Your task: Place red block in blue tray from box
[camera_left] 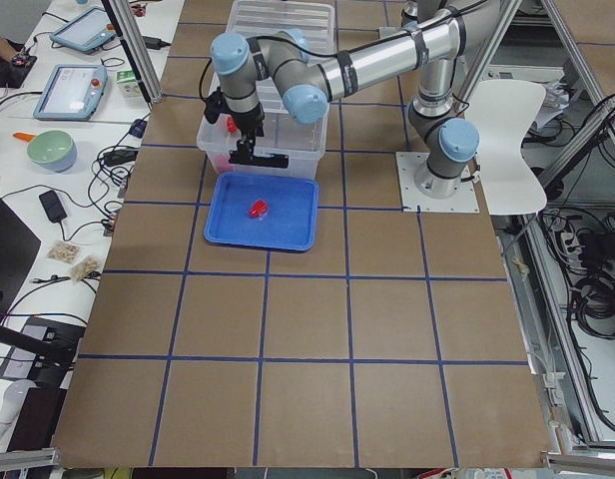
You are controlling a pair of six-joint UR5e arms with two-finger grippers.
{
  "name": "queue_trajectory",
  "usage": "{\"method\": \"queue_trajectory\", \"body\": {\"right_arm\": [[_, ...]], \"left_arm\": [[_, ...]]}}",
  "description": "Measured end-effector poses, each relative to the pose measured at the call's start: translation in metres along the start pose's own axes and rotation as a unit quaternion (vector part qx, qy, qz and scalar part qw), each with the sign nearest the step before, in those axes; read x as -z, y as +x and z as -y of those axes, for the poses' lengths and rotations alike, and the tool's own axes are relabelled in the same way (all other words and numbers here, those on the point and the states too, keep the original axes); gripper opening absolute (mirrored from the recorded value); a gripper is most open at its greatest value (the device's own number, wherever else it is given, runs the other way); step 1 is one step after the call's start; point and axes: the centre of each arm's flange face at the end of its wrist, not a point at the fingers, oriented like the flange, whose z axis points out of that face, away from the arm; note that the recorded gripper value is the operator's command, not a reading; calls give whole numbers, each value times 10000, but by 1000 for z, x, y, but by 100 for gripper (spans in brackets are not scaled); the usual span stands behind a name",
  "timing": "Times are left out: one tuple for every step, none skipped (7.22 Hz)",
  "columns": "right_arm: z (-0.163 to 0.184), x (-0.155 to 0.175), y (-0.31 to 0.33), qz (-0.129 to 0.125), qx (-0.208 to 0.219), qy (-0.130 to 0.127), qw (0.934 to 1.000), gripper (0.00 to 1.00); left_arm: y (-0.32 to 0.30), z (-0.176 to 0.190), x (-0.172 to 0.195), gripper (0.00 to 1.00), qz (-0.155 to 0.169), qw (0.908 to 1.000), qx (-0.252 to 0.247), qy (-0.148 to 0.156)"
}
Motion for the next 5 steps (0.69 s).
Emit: {"method": "queue_trajectory", "body": {"right_arm": [[1, 2, -16, -8, 28, 39, 10000, 100], [2, 1, -29, -11, 58, 63, 10000, 100], [3, 1, -40, -11, 95, 86, 9999, 100], [3, 1, -49, -12, 125, 105, 9999, 100], [3, 1, -60, -13, 117, 113, 9999, 100]], "left_arm": [[32, -1, 22, 100, 64, 9999, 89, 70], [64, -4, 38, 100, 124, 9995, 243, 144], [95, -8, 50, 100, 211, 9990, 323, 206], [124, -13, 59, 100, 315, 9986, 325, 268], [153, -20, 65, 100, 391, 9981, 344, 333]]}}
